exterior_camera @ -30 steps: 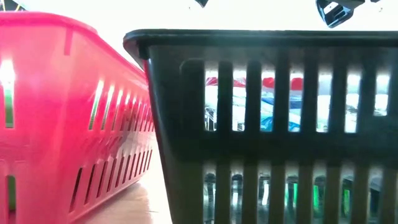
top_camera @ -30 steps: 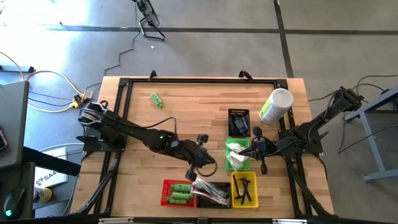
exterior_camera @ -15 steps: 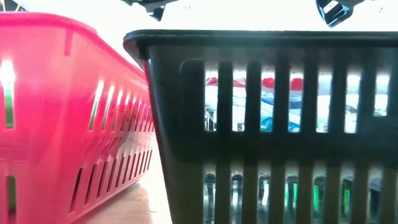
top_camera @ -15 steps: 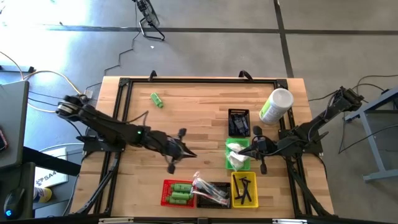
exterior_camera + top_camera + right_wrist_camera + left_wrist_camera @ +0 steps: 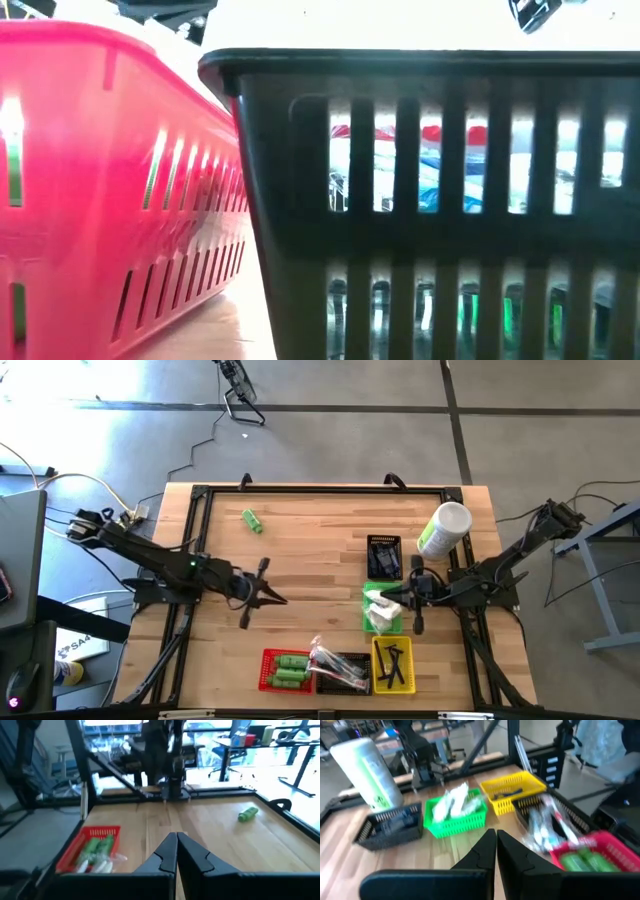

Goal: Pick & Place Travel size toiletries
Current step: Put the red toothbrush into the bottom black bin

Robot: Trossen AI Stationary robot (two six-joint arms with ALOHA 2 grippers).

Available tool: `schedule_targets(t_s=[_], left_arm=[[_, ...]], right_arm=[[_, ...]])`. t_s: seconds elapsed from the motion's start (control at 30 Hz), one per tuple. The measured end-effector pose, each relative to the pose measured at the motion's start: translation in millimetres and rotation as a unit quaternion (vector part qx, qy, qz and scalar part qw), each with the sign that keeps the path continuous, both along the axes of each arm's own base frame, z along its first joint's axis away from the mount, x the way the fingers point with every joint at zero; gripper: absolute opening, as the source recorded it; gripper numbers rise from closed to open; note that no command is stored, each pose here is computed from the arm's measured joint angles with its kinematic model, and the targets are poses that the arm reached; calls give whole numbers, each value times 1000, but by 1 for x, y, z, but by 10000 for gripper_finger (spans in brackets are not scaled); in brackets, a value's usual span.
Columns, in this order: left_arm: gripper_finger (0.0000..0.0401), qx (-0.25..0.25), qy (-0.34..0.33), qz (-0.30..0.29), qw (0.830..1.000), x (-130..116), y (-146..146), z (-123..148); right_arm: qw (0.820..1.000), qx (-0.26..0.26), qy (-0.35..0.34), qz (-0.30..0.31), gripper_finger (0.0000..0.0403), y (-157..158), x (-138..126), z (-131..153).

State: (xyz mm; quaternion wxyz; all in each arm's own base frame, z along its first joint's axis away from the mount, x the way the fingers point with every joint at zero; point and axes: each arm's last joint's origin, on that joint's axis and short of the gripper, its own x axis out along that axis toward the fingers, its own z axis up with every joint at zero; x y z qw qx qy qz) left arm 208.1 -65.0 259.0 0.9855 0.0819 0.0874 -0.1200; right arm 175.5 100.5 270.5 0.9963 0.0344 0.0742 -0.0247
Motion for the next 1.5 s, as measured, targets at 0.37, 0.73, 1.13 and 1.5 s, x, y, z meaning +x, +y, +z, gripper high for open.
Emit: schedule_targets(t_s=[0.37,0.73,1.13,1.5], left_arm=[[10,-16,-41,-5,999,-42,13,-12],[10,-32,-31,-13,999,-59,18,-21],[10,-39,-29,-12,999,-59,18,-21],[10,-41,-30,-12,999,-59,18,-20]], right_arm=[[999,17,-3,-37,2,8,17,1],[992,25,115,-53,2,17,62,16],[939,173,283,98,2,36,98,-24],[862,306,390,104,2,57,106,-60]])
